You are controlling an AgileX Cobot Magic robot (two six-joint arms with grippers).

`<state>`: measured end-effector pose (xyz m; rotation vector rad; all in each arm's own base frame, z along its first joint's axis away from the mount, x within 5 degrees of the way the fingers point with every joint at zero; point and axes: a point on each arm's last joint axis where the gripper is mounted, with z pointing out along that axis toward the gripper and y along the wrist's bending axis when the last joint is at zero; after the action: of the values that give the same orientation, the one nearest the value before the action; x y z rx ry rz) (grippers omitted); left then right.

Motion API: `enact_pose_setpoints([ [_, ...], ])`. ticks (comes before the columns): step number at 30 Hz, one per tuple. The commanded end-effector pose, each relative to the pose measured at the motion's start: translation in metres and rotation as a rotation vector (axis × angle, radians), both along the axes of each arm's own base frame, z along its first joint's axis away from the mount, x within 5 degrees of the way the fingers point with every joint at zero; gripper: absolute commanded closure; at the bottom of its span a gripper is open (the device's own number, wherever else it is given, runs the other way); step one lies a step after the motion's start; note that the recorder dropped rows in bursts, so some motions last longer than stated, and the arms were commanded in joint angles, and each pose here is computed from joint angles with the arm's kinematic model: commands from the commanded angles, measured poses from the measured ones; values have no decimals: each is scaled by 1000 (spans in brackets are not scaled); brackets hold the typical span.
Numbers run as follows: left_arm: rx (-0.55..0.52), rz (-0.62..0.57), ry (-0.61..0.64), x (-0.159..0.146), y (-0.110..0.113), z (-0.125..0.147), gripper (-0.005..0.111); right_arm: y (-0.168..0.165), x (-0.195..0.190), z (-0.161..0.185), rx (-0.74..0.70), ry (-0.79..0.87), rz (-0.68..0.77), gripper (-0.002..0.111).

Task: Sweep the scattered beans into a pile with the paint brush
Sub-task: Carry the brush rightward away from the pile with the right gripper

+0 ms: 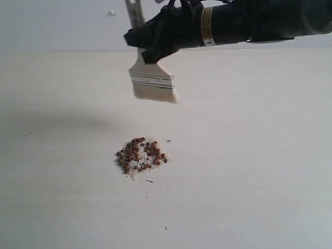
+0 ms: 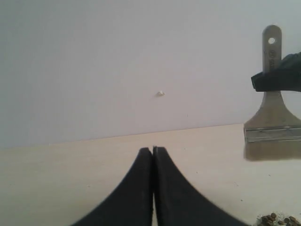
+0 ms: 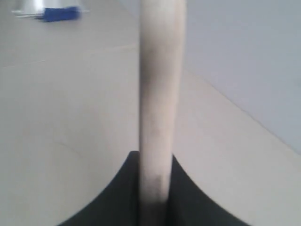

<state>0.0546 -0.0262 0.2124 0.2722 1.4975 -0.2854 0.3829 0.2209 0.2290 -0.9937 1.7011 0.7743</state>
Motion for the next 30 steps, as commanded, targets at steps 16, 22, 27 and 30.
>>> enact_pose_setpoints([
  [16,0,-4,-3,-1,0,0,107,-99,9,6,196,631,-503,108],
  [22,0,-4,-3,-1,0,0,107,-153,8,25,248,575,-631,108],
  [27,0,-4,-3,-1,0,0,107,-170,-3,70,167,285,-675,108],
  [30,0,-4,-3,-1,0,0,107,-169,-14,97,43,53,-660,108],
])
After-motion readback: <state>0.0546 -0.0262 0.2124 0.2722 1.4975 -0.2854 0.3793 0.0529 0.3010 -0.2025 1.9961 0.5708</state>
